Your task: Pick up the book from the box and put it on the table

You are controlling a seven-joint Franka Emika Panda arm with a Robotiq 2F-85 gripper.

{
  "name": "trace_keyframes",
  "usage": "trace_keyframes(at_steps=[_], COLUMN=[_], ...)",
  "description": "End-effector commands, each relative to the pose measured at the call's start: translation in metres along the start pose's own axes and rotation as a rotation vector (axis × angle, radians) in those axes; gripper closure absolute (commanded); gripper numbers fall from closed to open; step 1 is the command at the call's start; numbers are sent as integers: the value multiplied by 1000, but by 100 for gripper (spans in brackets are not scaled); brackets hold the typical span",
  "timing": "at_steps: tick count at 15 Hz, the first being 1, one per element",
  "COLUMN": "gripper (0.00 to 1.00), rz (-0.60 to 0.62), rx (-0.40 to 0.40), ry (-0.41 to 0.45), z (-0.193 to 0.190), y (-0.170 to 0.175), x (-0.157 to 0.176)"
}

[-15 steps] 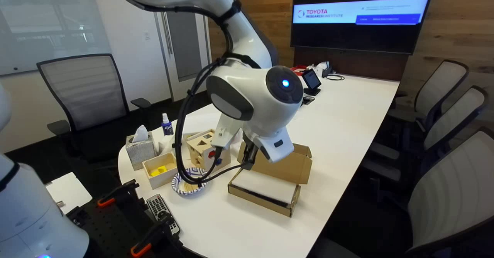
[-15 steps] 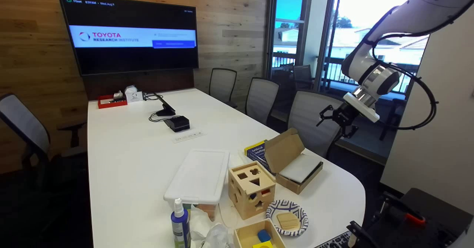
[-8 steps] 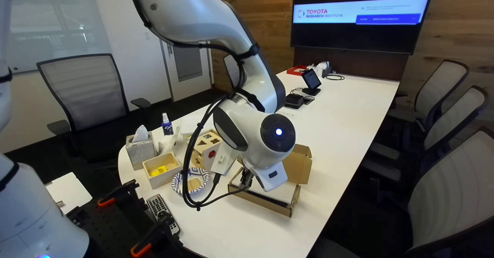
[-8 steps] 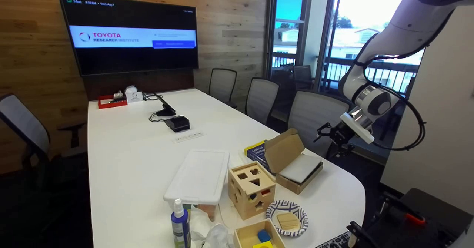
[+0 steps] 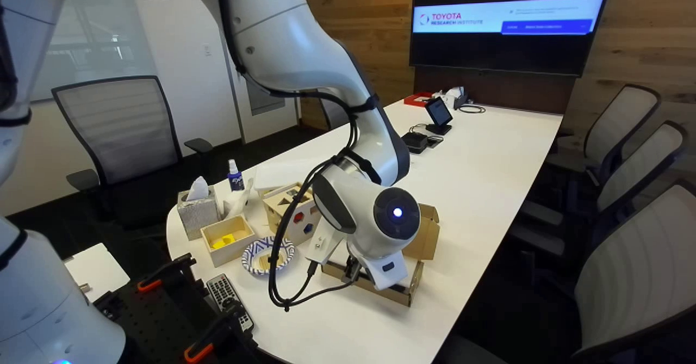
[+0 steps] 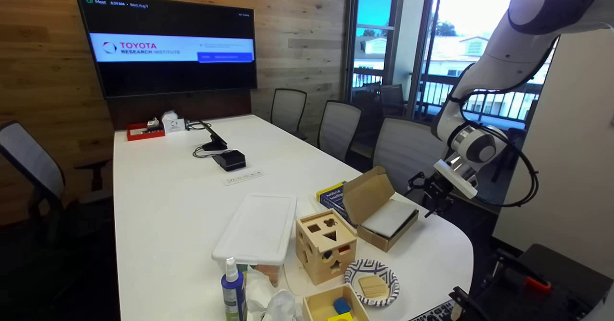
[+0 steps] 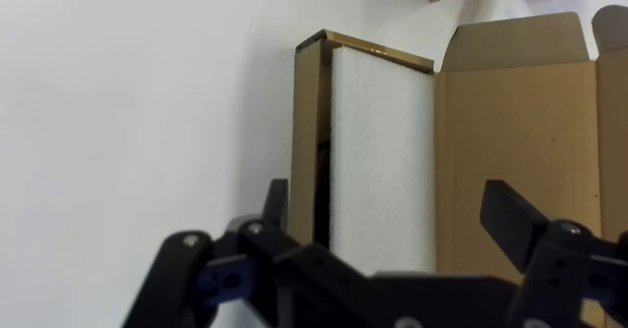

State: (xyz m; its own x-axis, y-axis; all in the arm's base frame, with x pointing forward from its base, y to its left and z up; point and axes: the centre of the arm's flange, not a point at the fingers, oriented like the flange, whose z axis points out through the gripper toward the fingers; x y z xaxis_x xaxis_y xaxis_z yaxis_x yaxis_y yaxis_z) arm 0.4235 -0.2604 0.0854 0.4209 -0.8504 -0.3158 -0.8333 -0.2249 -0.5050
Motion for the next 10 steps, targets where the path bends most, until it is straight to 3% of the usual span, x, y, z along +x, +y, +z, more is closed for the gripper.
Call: trace_keyframes(at_steps=[1, 10], gripper=[0, 0], rz=[-17, -39], rx=[2, -27], ry=[39, 44], z=[12, 36], y=[-8, -16], x=[6, 22])
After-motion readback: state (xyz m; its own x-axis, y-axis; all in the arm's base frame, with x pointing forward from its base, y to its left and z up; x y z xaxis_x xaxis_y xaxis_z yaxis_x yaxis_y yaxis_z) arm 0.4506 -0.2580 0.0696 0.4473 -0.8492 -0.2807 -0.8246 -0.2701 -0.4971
